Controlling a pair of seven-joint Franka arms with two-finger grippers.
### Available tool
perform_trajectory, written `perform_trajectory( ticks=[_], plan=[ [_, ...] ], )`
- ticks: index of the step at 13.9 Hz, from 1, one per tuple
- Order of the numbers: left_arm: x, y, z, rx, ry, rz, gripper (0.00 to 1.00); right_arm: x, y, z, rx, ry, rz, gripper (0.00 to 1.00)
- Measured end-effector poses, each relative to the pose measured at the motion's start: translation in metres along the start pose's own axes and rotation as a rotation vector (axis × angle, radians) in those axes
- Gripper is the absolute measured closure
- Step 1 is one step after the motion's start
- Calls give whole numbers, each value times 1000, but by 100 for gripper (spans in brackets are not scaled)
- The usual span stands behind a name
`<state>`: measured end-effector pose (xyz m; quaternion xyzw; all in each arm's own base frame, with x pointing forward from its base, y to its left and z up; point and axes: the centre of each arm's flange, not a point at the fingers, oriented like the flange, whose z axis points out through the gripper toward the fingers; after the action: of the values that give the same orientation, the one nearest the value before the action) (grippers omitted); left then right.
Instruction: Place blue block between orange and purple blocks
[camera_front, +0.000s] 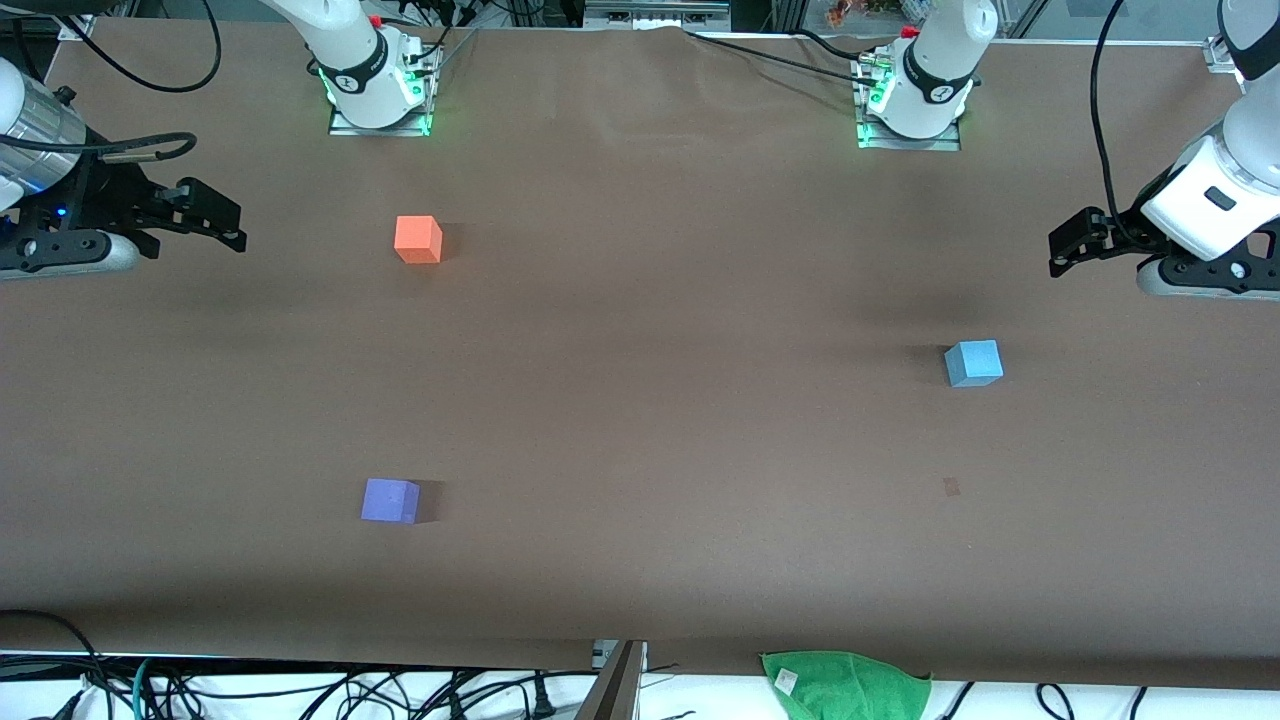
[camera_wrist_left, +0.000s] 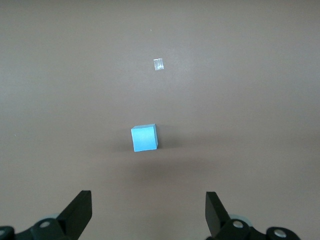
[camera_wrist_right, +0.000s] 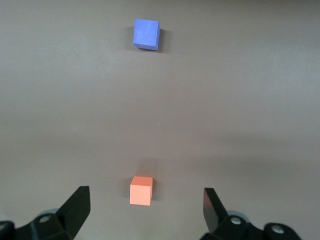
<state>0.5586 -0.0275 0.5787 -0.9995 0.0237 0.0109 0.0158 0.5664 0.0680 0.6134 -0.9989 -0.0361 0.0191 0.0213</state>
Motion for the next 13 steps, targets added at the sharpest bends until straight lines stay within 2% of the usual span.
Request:
perform_trajectory(
  ticks=[8, 11, 13],
  plan=[
    [0, -5, 10, -1, -38, -9, 0, 0, 1, 0, 0, -1, 2, 0],
    [14, -10, 51, -6, -90, -15, 0, 0, 1, 0, 0, -1, 2, 0],
    [26, -16, 93, -11, -92, -23, 0, 0, 1, 0, 0, -1, 2, 0]
  ],
)
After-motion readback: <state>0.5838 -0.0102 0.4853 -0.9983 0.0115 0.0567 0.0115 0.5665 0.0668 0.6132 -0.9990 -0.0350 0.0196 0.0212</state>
